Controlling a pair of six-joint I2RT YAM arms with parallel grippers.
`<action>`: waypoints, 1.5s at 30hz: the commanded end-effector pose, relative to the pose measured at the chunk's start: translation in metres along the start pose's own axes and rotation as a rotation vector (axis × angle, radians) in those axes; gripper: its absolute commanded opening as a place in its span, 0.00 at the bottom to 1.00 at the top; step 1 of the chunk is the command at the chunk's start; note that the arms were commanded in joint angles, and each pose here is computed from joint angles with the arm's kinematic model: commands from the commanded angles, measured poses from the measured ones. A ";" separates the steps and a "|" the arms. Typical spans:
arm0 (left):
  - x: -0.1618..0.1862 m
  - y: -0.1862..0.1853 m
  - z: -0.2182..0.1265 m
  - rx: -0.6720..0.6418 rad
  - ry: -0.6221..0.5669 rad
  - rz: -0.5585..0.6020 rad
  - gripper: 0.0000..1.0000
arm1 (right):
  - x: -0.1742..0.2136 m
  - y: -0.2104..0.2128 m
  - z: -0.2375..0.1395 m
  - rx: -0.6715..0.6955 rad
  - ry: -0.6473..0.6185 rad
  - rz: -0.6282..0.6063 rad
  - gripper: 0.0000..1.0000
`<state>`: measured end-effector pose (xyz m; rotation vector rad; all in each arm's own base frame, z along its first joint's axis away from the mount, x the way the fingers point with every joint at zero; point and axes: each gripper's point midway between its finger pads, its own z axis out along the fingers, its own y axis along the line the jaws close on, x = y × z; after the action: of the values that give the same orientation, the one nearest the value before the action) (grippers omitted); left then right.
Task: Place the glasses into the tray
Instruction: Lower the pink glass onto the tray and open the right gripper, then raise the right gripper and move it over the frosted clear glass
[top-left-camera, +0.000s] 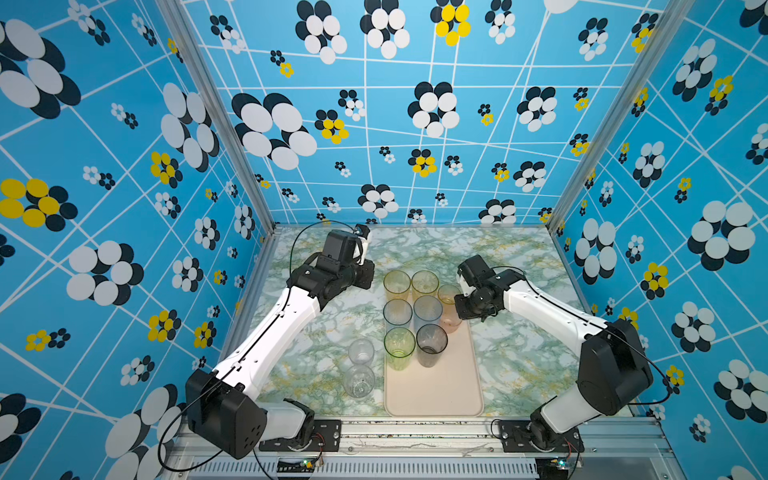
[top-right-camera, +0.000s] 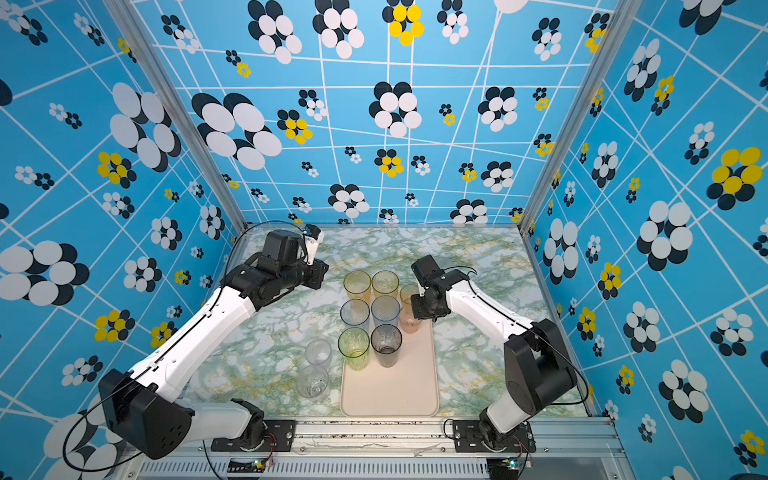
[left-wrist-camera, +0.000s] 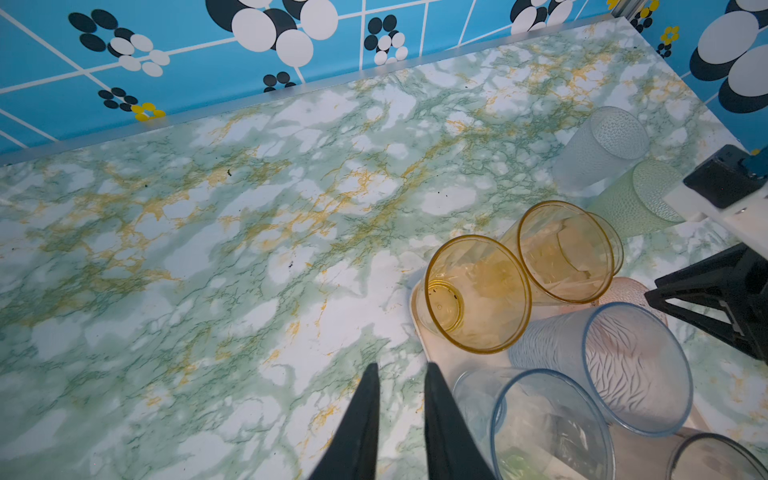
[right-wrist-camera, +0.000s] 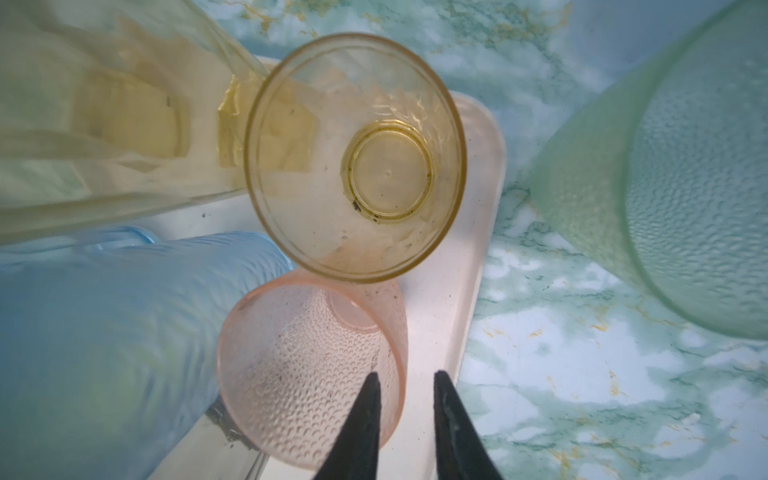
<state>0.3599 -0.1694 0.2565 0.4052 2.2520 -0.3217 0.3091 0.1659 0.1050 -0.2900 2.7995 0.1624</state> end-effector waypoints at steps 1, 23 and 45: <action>-0.006 0.007 -0.008 -0.029 -0.031 0.002 0.22 | -0.001 -0.006 -0.023 -0.009 -0.034 0.008 0.26; 0.029 0.047 0.009 -0.090 0.034 -0.117 0.21 | -0.087 -0.124 -0.057 0.077 -0.234 0.288 0.29; 0.031 0.051 0.008 -0.076 0.015 -0.135 0.21 | -0.144 -0.146 -0.015 0.031 -0.163 0.306 0.29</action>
<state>0.3682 -0.1204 0.2190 0.2277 2.3206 -0.2790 0.4729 0.0438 0.1603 0.1942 2.6123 0.1900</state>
